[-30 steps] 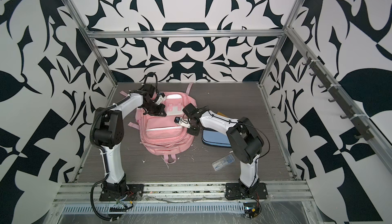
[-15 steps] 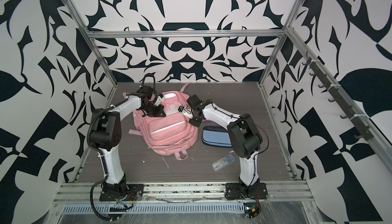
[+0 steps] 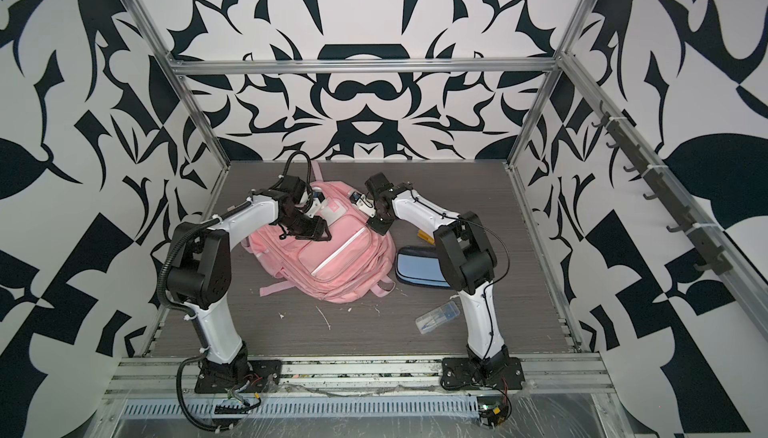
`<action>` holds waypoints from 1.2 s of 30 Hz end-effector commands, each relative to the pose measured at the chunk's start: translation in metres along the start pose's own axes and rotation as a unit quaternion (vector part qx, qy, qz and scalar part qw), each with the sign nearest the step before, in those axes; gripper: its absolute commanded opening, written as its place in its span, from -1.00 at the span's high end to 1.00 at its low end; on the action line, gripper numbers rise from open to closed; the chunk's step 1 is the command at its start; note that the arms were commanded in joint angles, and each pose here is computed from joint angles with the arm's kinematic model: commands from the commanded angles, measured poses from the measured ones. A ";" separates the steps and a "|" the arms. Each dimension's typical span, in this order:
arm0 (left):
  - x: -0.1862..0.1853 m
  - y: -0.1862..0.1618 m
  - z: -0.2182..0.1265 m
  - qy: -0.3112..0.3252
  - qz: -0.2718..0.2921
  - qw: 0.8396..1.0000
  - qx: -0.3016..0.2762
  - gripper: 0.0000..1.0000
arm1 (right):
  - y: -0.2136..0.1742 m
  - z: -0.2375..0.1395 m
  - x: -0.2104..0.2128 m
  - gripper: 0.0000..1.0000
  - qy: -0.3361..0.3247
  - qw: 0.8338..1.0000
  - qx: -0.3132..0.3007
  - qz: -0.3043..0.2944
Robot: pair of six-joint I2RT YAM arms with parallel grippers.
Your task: Pack the student bag
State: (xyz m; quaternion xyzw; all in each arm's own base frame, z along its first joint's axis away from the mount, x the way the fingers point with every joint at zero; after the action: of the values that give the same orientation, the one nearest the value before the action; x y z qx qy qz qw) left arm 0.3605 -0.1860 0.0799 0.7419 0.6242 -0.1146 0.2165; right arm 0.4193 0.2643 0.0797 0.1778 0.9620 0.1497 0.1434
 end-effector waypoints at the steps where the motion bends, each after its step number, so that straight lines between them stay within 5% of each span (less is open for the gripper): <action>1: 0.015 -0.037 0.024 0.027 -0.008 0.997 0.075 0.15 | 0.015 -0.015 -0.010 1.00 -0.010 1.000 -0.025 0.009; 10: 0.022 -0.034 0.035 0.054 0.016 0.996 0.075 0.99 | 0.012 -0.016 -0.010 1.00 -0.010 1.000 -0.020 0.011; 17: 0.034 0.004 0.006 -0.016 -0.100 0.995 0.000 1.00 | -0.005 -0.024 0.005 1.00 -0.003 1.000 -0.017 -0.010; 25: 0.066 0.037 -0.021 -0.011 -0.212 0.976 -0.055 1.00 | -0.043 -0.037 0.041 1.00 0.020 0.998 -0.005 -0.054; 36: 0.059 0.054 -0.026 -0.046 -0.299 0.949 -0.085 1.00 | -0.034 -0.039 0.119 1.00 0.044 0.977 0.011 -0.210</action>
State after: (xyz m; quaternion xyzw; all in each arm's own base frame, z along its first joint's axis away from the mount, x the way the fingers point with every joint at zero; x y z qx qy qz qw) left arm 0.3910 -0.1500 0.0812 0.5618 0.7710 -0.1929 0.2298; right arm 0.3213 0.2724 0.0774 0.0104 0.9779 0.1359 0.1587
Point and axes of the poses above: each gripper's point midway between its finger pads, its own z axis out along the fingers, its own x axis along the line the jaws close on, y = z × x, the point moved 1 cm from there along -z, back along the fingers, and after that the axes turned 11 degrees about -z, right-handed, at the moved point
